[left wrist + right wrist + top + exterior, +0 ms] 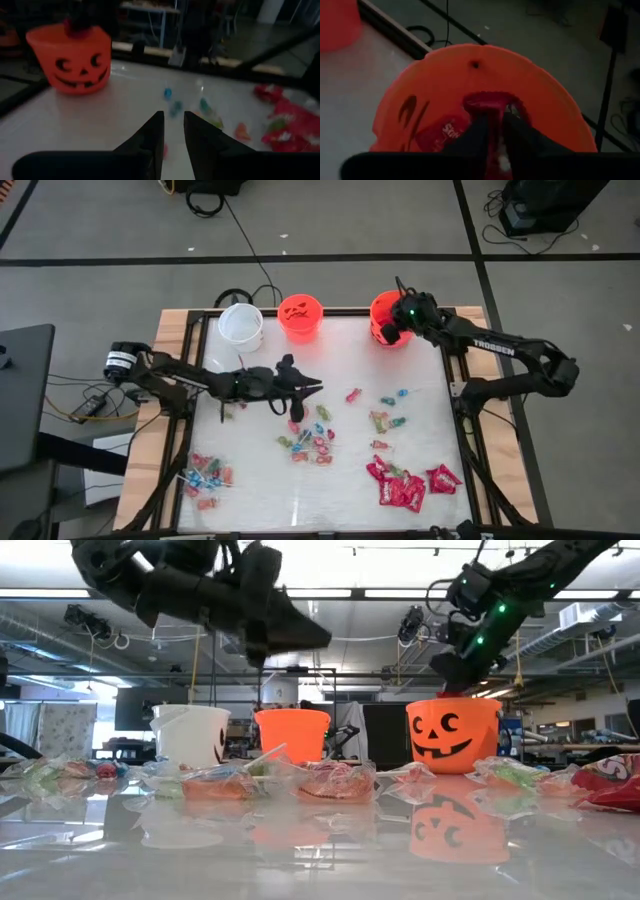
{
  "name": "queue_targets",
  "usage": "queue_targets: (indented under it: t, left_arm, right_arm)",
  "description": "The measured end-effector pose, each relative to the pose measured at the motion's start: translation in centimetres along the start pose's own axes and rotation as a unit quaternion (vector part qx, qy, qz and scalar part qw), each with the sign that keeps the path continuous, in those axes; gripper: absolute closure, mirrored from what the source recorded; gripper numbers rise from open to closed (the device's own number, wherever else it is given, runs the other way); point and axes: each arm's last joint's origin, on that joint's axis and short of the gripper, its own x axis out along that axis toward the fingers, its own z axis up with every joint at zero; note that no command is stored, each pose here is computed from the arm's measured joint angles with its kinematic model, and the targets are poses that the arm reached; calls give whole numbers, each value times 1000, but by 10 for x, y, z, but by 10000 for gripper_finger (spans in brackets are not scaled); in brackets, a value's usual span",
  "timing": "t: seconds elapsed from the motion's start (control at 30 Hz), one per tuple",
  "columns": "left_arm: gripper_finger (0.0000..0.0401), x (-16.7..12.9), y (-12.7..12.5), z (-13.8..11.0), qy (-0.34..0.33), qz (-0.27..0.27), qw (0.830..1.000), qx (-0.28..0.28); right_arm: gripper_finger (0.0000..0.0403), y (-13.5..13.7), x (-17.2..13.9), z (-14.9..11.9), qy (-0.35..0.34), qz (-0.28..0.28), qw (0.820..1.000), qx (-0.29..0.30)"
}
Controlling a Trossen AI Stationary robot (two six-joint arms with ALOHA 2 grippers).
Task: Sort candy by brand, put in halloween buckets
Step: Put the red candy into the right orange bucket
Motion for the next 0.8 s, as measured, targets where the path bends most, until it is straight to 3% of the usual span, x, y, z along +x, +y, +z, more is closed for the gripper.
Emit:
queue_targets:
  t: [0.2,0.37,0.53,0.6,0.8]
  left_arm:
    - [321,-1,-2,11,-46,-27,998,-19]
    - [321,-1,-2,3,-8,-27,1000,-8]
    - [321,5,2,-8,6,41,999,1]
    - [321,6,4,-10,6,68,998,-4]
    - [320,8,6,-16,21,78,997,-16]
  right_arm:
    - [269,-1,-14,11,-57,-11,998,-19]
    - [258,-1,-31,13,-84,25,996,-24]
    - [264,7,-32,13,-83,44,996,-6]
    - [268,15,-33,11,-76,66,995,-17]
    - [271,40,-40,5,-58,183,981,-17]
